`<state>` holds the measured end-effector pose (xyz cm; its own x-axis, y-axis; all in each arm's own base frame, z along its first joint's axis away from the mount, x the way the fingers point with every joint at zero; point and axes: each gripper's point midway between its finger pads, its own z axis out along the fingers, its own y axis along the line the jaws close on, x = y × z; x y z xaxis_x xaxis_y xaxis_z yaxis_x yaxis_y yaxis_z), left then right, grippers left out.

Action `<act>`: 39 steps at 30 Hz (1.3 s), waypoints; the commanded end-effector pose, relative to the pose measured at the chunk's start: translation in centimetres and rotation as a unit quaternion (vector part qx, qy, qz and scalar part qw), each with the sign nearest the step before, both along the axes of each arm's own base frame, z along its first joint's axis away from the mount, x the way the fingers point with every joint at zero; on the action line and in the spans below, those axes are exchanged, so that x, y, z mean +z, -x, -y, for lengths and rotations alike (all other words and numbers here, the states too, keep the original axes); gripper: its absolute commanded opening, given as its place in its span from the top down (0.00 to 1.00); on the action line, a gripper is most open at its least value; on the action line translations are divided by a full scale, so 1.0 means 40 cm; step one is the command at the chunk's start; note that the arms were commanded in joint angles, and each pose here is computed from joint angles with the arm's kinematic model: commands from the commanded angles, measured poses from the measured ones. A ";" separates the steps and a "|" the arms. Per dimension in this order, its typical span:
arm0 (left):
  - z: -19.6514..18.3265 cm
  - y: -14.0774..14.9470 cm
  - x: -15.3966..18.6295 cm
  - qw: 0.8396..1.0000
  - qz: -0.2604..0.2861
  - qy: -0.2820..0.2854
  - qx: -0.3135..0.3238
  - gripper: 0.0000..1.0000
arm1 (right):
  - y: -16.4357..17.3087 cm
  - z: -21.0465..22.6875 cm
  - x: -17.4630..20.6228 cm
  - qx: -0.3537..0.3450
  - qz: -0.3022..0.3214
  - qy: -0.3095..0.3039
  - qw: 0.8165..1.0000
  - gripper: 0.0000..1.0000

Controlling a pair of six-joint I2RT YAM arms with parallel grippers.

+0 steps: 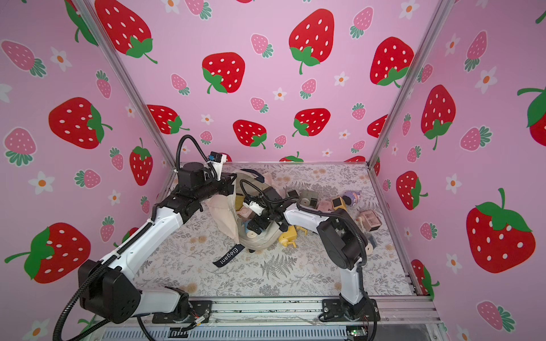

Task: Take out the pencil sharpeners from the tote bags
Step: Pick up the pencil sharpener from the canvas bag.

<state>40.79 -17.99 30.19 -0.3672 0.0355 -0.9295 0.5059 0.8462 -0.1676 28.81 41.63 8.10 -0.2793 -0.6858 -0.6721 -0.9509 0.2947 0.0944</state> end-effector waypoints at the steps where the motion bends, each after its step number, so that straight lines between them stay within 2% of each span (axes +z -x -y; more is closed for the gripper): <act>1: 0.002 -0.008 0.081 0.999 0.046 0.002 0.000 1.00 | 0.105 0.007 -0.059 0.092 -0.061 0.023 0.994 0.02; 7: 0.002 -0.008 0.081 0.999 0.045 0.003 0.000 1.00 | 0.169 0.006 -0.083 0.128 -0.077 0.032 0.988 0.06; 14: 0.002 -0.005 0.086 0.999 0.047 0.005 -0.001 1.00 | 0.194 0.021 -0.095 0.129 -0.075 0.045 0.988 0.10; 24: 0.001 -0.006 0.083 0.999 0.046 0.004 0.000 1.00 | 0.221 0.042 -0.079 0.133 -0.059 0.032 0.989 0.00; 29: 0.001 -0.005 0.084 0.999 0.046 0.004 0.000 1.00 | 0.229 0.044 -0.083 0.138 -0.051 0.032 0.989 0.00; 39: 0.001 -0.005 0.083 0.999 0.046 0.004 0.000 1.00 | 0.217 0.042 -0.046 0.125 -0.018 0.010 0.992 0.13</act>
